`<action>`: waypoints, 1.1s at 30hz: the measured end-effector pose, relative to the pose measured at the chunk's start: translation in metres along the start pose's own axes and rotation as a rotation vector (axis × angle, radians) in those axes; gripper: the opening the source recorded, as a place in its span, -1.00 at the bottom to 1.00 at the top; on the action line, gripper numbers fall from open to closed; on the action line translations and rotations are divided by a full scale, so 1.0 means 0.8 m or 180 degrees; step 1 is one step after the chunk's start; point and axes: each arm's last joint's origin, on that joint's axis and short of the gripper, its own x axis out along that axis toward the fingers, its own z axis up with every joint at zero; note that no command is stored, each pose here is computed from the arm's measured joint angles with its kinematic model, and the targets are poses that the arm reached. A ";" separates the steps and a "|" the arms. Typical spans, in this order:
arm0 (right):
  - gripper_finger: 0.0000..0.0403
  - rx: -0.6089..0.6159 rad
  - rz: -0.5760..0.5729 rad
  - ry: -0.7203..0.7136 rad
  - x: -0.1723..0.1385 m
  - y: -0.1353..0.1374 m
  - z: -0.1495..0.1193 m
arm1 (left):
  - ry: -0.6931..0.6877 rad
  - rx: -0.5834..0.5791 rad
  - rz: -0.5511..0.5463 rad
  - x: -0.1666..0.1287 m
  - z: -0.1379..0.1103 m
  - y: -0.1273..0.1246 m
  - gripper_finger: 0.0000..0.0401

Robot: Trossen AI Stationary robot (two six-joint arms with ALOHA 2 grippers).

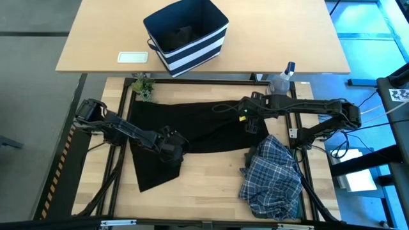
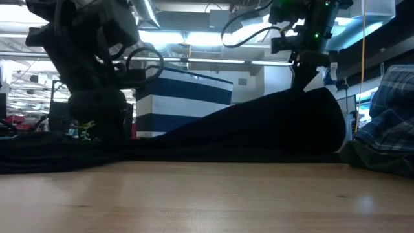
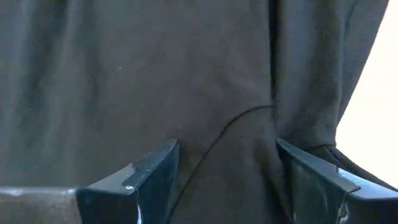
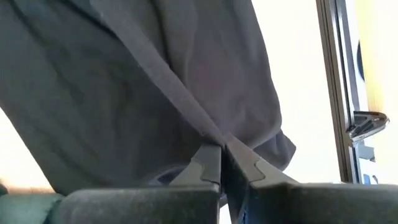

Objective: Fold Laundry from Bin
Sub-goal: Fold the black shirt

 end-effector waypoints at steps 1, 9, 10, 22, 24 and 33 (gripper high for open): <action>-1.00 -0.0008 -0.0001 -0.0001 0.000 0.000 0.000 | 0.0025 -0.0001 0.0012 0.000 0.000 0.001 0.26; -1.00 -0.0018 -0.0036 0.0020 0.000 0.000 -0.001 | 0.0089 -0.0043 -0.0088 0.000 0.002 0.001 0.26; -1.00 -0.0021 -0.0035 0.0020 0.000 0.000 -0.001 | 0.0089 -0.0072 -0.0102 0.000 0.003 0.001 0.26; -1.00 -0.0042 -0.0038 0.0068 0.000 0.000 -0.003 | 0.0003 -0.0094 -0.0201 -0.008 0.019 -0.006 0.26; -1.00 -0.0050 -0.0054 0.0088 0.000 0.000 -0.003 | -0.0001 -0.0143 -0.0197 -0.008 0.020 -0.006 0.26; -1.00 -0.0049 -0.0118 0.0111 0.000 -0.003 -0.004 | -0.0032 -0.0429 -0.0170 -0.007 0.032 -0.001 0.26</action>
